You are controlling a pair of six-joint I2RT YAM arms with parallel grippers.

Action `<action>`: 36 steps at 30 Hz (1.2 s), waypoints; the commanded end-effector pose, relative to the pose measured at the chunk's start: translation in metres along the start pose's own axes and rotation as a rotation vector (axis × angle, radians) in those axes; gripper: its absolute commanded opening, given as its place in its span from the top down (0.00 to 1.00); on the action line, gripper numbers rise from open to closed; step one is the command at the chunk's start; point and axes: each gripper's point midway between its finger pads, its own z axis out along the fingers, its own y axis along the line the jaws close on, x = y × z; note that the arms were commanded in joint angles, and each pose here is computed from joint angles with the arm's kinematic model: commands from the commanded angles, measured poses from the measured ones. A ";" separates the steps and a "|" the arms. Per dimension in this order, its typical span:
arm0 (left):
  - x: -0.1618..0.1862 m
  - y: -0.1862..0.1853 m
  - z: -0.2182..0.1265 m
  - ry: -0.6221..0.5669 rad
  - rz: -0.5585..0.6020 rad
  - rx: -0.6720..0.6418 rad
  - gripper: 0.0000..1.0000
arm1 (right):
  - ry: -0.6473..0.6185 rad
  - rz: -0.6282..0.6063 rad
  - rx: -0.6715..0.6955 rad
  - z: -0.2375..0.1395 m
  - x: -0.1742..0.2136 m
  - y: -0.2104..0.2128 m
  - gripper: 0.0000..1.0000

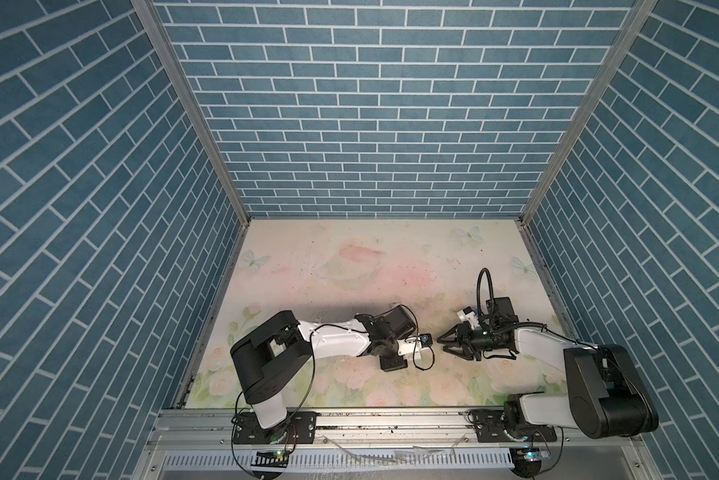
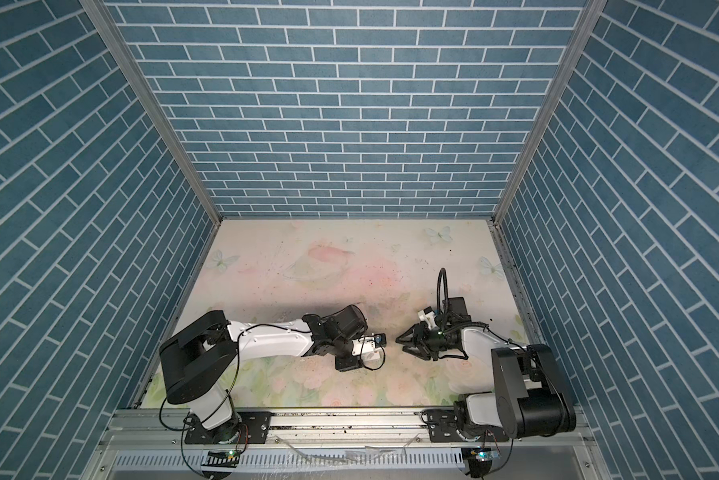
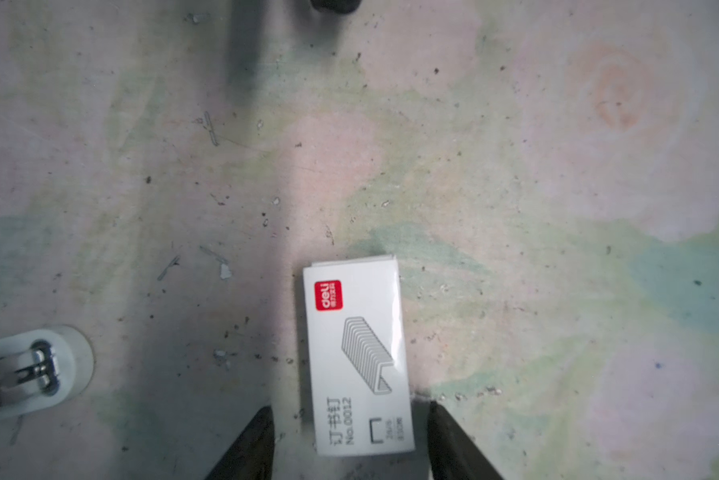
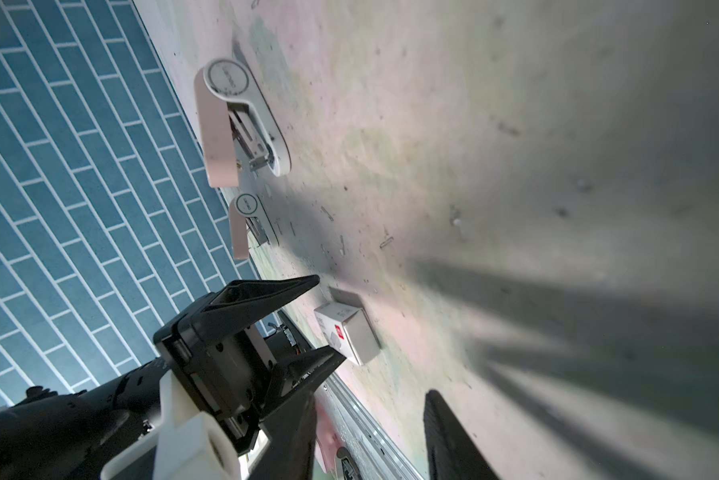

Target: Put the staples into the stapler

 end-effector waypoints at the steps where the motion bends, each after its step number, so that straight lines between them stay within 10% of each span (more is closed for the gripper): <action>1: -0.004 0.000 0.000 -0.035 0.005 0.004 0.42 | 0.012 -0.033 -0.033 0.006 -0.002 0.012 0.56; 36: 0.015 -0.006 0.019 0.002 -0.004 0.026 0.65 | 0.124 -0.102 -0.041 0.058 0.026 0.018 0.61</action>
